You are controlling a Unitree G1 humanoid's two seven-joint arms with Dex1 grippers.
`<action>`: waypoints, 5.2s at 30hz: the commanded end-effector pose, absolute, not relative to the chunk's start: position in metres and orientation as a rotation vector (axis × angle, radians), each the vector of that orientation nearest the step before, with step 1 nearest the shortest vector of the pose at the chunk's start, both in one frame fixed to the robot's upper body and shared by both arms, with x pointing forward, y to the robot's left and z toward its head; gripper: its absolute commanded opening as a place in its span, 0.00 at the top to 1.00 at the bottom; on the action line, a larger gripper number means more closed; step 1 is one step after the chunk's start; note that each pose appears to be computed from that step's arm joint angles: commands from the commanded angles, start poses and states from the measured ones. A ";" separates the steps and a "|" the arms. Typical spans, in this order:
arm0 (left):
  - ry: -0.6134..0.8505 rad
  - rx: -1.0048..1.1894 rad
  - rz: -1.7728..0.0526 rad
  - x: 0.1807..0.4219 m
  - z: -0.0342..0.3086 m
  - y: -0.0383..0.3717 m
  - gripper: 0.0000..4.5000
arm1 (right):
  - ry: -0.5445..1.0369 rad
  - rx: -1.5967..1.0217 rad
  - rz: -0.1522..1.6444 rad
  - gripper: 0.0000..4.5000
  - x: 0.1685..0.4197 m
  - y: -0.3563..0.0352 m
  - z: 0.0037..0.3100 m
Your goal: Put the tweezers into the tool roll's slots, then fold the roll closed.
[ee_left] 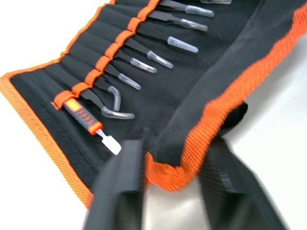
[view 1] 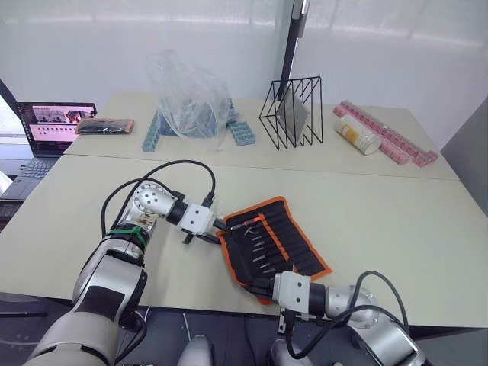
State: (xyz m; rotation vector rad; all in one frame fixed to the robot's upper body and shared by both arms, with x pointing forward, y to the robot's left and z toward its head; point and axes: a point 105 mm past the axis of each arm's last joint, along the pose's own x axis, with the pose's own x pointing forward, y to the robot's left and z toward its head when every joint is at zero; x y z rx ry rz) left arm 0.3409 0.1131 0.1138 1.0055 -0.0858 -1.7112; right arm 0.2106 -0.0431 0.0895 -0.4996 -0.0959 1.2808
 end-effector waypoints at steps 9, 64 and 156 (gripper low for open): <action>-0.086 0.983 -1.645 0.327 0.108 0.146 0.99 | -0.103 -0.629 1.166 1.00 0.239 -0.060 0.095; 0.363 0.341 -1.124 0.301 0.097 0.153 0.99 | 0.068 -0.658 1.138 1.00 0.314 -0.089 0.103; 0.224 0.331 -1.125 0.315 0.075 0.126 1.00 | 0.100 -0.490 1.135 1.00 0.292 -0.007 0.089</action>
